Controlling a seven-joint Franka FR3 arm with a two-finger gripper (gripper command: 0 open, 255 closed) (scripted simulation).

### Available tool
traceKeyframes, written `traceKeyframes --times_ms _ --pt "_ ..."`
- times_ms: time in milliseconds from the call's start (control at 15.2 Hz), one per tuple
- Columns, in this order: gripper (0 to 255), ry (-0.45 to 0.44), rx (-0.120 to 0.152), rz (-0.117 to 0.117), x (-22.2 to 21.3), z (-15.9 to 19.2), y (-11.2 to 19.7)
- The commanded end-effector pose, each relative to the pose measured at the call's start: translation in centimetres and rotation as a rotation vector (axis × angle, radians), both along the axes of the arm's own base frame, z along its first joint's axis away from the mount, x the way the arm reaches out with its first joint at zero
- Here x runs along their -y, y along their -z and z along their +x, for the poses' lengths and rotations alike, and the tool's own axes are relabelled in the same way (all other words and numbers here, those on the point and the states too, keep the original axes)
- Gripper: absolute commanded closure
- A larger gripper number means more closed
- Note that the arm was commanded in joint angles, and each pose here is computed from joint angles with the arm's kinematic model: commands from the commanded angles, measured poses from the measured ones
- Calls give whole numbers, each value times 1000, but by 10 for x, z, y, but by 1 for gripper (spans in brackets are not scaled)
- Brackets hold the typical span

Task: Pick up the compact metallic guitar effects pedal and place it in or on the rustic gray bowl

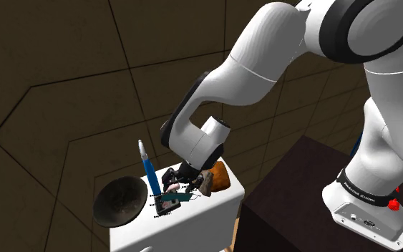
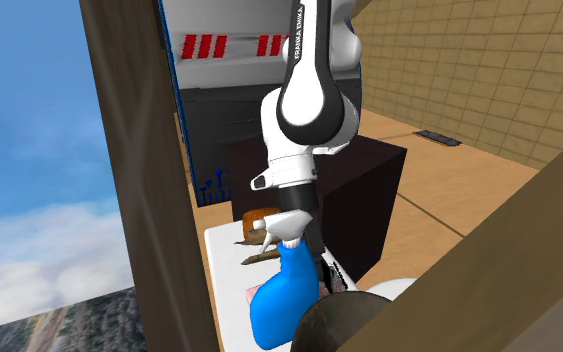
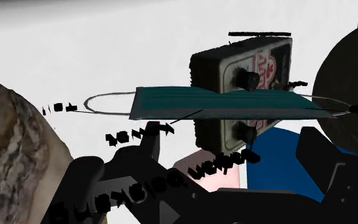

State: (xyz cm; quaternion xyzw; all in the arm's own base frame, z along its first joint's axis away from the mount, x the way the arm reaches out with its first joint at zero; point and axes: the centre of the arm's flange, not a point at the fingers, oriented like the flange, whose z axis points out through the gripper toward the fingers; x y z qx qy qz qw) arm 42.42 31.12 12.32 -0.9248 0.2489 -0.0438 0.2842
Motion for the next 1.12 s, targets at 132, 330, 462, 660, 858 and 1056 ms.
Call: traceKeyframes --times_ms 132,330,462,660,858,1056 --pt "0 1 0 -1 -6 3 12" --pt "0 1 0 0 -6 3 12" --pt "0 1 0 0 -6 3 12" --pt "255 1 0 0 -6 3 12" --pt "255 1 0 0 -6 4 13" --pt "255 1 0 0 -6 3 12"
